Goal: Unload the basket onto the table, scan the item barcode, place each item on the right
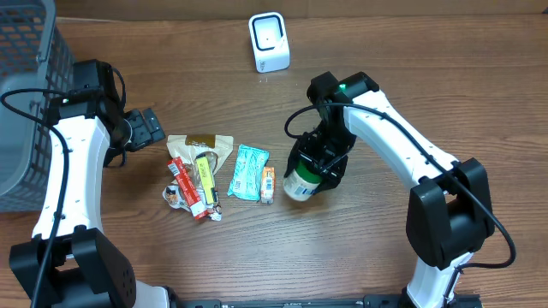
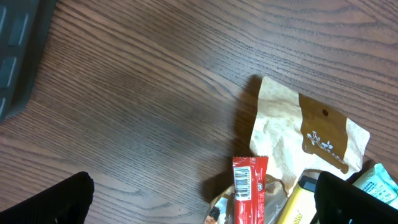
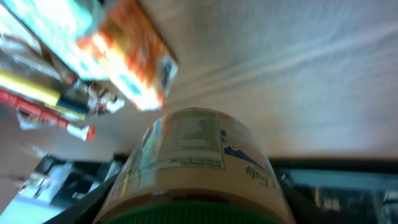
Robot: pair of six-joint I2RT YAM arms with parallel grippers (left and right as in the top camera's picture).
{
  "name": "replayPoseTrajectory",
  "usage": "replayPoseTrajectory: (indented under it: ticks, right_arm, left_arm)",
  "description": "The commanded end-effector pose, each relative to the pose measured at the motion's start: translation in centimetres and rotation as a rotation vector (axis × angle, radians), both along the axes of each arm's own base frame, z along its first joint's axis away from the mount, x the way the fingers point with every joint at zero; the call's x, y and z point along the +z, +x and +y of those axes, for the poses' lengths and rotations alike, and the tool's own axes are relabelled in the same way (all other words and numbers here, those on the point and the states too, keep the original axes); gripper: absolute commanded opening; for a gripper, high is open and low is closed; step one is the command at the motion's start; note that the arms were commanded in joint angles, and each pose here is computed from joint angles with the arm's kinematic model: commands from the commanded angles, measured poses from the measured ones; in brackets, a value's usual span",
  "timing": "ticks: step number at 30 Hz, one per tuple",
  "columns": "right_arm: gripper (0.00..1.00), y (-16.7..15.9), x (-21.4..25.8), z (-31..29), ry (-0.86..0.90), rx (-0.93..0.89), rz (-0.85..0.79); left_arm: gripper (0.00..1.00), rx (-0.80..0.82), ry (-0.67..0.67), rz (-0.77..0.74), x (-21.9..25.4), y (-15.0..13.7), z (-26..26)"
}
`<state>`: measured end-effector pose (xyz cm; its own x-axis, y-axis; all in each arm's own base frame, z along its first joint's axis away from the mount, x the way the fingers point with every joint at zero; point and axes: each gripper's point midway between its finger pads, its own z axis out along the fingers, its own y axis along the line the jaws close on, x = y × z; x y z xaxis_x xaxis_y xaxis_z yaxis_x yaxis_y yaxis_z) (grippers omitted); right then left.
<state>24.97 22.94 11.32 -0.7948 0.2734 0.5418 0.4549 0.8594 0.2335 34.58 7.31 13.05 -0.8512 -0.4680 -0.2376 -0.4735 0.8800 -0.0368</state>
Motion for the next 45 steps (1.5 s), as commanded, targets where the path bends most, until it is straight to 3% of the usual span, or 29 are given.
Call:
replayPoseTrajectory:
  ticks: [1, 13, 45]
  right_arm:
    - [0.25, -1.2, 2.7, 1.9, 0.140, -0.041, 0.100]
    - [0.25, -3.2, 4.1, 1.8, 0.144, -0.068, 0.227]
    - [0.24, -4.2, 5.5, 2.3, 0.181, -0.100, 0.316]
  left_arm:
    - [1.00, -0.021, 0.005, -0.021, 0.7, 0.5, 0.0]
    - [1.00, -0.021, 0.005, -0.021, 0.7, 0.5, 0.0]
    - [1.00, -0.021, 0.005, -0.022, 0.7, 0.5, 0.0]
